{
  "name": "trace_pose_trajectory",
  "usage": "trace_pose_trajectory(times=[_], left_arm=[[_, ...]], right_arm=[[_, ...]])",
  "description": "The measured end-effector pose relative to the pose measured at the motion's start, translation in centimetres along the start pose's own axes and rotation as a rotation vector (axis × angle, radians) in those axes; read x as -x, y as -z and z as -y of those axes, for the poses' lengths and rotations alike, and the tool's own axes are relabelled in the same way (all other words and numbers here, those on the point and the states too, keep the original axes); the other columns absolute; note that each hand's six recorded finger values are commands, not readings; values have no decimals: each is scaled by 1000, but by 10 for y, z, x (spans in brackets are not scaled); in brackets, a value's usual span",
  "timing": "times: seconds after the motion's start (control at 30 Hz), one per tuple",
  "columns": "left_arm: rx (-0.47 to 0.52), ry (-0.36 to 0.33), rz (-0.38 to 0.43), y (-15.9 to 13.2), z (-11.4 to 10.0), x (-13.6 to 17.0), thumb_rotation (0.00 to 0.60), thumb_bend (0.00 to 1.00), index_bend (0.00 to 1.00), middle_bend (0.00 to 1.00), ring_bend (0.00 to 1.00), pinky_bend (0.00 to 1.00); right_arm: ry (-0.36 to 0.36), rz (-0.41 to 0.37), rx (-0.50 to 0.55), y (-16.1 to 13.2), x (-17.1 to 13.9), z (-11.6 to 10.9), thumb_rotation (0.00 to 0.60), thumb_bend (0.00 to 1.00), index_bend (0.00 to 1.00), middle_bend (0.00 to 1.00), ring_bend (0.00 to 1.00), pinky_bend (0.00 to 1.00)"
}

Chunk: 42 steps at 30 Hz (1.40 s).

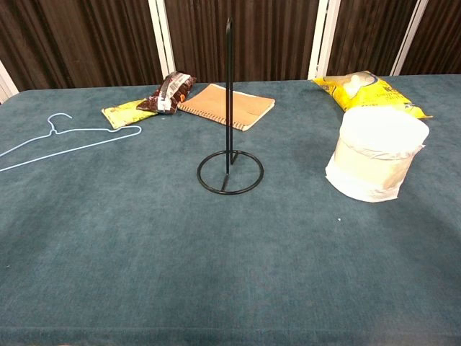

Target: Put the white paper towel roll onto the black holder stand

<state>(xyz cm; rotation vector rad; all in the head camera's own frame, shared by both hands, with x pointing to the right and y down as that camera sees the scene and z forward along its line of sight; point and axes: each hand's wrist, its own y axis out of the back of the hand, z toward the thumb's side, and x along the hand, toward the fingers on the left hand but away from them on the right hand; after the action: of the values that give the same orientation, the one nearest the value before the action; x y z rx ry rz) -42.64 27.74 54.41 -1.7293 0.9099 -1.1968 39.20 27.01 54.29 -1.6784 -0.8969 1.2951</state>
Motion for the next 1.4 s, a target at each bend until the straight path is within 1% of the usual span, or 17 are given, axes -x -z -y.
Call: trace_pose_trajectory(times=[0.23, 0.33, 0.43, 0.5, 0.57, 0.7, 0.8, 0.9, 1.1, 1.4], left_arm=[[7, 0, 1, 0, -3, 5, 600, 389, 0, 0, 0, 79], [13, -5, -1, 2, -3, 2, 600, 389, 0, 0, 0, 80], [19, 2, 1, 5, 1, -12, 600, 389, 0, 0, 0, 80], [24, 3, 5, 5, 3, -17, 600, 389, 0, 0, 0, 80], [19, 4, 5, 6, 3, -17, 600, 389, 0, 0, 0, 80], [9, 9, -7, 7, 4, -17, 600, 389, 0, 0, 0, 80], [7, 3, -18, 9, 1, -17, 600, 389, 0, 0, 0, 80], [6, -5, -24, 10, -1, -14, 600, 390, 0, 0, 0, 80], [6, -4, -33, 11, 0, -14, 600, 390, 0, 0, 0, 82], [2, 5, -37, 11, 2, -17, 600, 389, 0, 0, 0, 82]], right_arm=[[-3, -3, 12, 1, 9, 3, 600, 161, 0, 0, 0, 0], [-7, -15, 35, 1, 24, 6, 600, 161, 0, 0, 0, 0], [-26, -23, 54, 3, 49, 10, 600, 161, 0, 0, 0, 0], [-60, -24, 75, 4, 69, 16, 600, 158, 0, 0, 0, 0], [-99, -29, 93, 3, 87, 22, 600, 140, 0, 0, 0, 0], [-175, -40, 111, -4, 134, 32, 600, 112, 0, 0, 0, 0], [-196, -32, 128, -9, 165, 34, 600, 104, 0, 0, 0, 0], [-224, -12, 144, -12, 186, 40, 600, 104, 0, 0, 0, 0], [-277, 36, 158, -10, 205, 50, 600, 104, 0, 0, 0, 0], [-324, 73, 183, -12, 225, 62, 600, 103, 0, 0, 0, 0]])
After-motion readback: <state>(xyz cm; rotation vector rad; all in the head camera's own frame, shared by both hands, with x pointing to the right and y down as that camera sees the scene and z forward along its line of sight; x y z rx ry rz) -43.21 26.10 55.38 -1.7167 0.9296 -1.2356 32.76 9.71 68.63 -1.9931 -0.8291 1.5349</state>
